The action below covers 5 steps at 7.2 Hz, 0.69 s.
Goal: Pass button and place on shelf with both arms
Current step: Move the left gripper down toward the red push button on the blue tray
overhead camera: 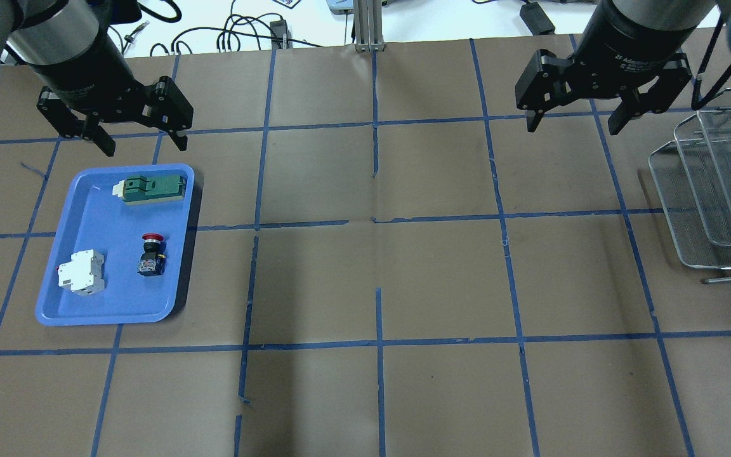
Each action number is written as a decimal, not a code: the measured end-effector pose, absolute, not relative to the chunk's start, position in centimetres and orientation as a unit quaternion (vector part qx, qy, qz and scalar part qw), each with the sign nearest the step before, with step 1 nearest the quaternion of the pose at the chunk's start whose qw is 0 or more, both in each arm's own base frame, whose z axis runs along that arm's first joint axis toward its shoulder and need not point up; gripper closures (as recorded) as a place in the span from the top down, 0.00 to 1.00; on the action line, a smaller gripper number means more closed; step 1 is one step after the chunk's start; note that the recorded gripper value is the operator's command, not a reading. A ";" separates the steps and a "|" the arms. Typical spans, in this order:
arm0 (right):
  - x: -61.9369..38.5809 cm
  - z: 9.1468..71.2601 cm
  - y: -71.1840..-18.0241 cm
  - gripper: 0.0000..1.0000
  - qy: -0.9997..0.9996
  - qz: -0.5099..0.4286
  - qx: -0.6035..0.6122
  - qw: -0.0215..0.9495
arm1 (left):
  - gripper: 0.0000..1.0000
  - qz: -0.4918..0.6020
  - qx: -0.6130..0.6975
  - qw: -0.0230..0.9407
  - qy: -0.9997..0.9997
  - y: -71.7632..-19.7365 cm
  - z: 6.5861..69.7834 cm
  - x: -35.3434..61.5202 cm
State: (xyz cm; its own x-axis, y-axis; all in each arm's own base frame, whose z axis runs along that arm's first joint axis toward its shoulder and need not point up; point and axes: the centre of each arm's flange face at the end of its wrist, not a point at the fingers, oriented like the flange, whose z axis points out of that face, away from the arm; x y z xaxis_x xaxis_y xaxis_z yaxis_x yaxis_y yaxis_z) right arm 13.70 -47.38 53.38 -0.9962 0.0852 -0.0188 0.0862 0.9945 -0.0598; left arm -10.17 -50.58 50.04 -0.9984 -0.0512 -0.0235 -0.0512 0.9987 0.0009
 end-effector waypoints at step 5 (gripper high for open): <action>13.7 53.4 -47.4 1.00 0.999 -0.031 0.043 0.008 | 1.00 0.010 0.001 0.012 1.000 -51.2 48.6 -8.8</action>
